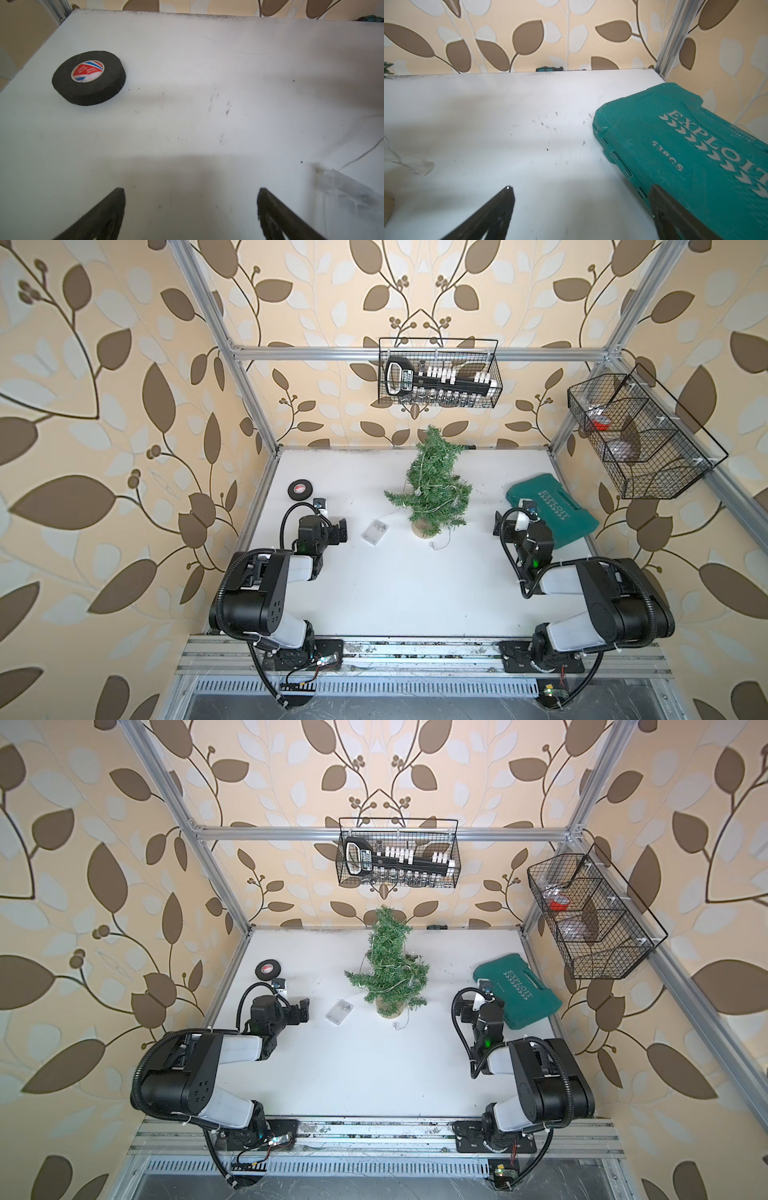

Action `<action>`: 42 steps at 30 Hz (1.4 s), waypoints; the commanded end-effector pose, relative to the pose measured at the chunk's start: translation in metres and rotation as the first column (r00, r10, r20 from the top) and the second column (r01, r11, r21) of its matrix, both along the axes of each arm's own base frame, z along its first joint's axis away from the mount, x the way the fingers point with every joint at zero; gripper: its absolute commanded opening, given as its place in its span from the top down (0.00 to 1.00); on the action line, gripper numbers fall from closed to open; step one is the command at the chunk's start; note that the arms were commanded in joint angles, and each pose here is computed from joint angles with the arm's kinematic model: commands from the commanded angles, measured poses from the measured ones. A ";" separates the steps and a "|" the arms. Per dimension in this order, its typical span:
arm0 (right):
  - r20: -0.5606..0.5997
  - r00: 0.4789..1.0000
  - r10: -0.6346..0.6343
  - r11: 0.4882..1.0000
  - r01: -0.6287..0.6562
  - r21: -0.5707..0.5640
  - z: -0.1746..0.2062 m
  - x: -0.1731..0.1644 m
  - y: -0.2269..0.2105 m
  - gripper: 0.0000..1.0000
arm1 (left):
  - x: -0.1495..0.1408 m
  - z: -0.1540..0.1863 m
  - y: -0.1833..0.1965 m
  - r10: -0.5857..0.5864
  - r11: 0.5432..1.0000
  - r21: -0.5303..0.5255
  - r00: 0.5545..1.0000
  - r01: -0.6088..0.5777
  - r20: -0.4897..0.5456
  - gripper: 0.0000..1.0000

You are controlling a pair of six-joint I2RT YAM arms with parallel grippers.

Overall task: Remove string lights from the small christmas tree
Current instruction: Pick up the light string from the Christmas tree.

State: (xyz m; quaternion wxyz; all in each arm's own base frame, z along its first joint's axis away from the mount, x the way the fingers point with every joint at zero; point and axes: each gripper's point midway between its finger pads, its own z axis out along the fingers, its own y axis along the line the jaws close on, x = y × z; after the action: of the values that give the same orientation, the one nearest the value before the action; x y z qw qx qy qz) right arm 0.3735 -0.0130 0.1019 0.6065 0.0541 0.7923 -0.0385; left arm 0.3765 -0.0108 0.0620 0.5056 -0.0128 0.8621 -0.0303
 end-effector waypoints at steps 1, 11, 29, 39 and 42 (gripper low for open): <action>0.020 1.000 0.013 1.000 -0.013 -0.005 0.005 0.003 0.002 0.00 | 0.009 0.013 0.000 -0.006 1.000 -0.009 0.999 0.007 0.040 0.01; 0.019 1.000 0.013 1.000 -0.013 -0.005 0.005 0.003 0.002 0.00 | 0.009 0.013 0.001 -0.006 1.000 -0.009 0.999 0.007 0.040 0.01; 0.020 1.000 0.013 1.000 -0.013 -0.005 0.005 0.003 0.002 0.00 | 0.009 0.014 0.000 -0.006 1.000 -0.011 0.999 0.007 0.040 0.01; 0.025 1.000 0.012 1.000 -0.012 -0.003 0.008 0.004 0.001 0.00 | 0.010 0.012 0.001 -0.005 1.000 -0.011 0.999 0.005 0.032 0.01; -0.035 0.999 0.026 0.999 -0.027 -0.020 0.019 0.012 0.006 0.00 | 0.009 0.015 0.001 -0.004 1.000 -0.011 0.999 0.005 0.043 0.01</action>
State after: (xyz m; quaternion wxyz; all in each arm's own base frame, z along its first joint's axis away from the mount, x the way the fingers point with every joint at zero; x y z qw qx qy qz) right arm 0.3744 -0.0114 0.1010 0.5959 0.0491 0.8007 -0.0378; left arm 0.3762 -0.0108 0.0614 0.5045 -0.0129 0.8628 -0.0303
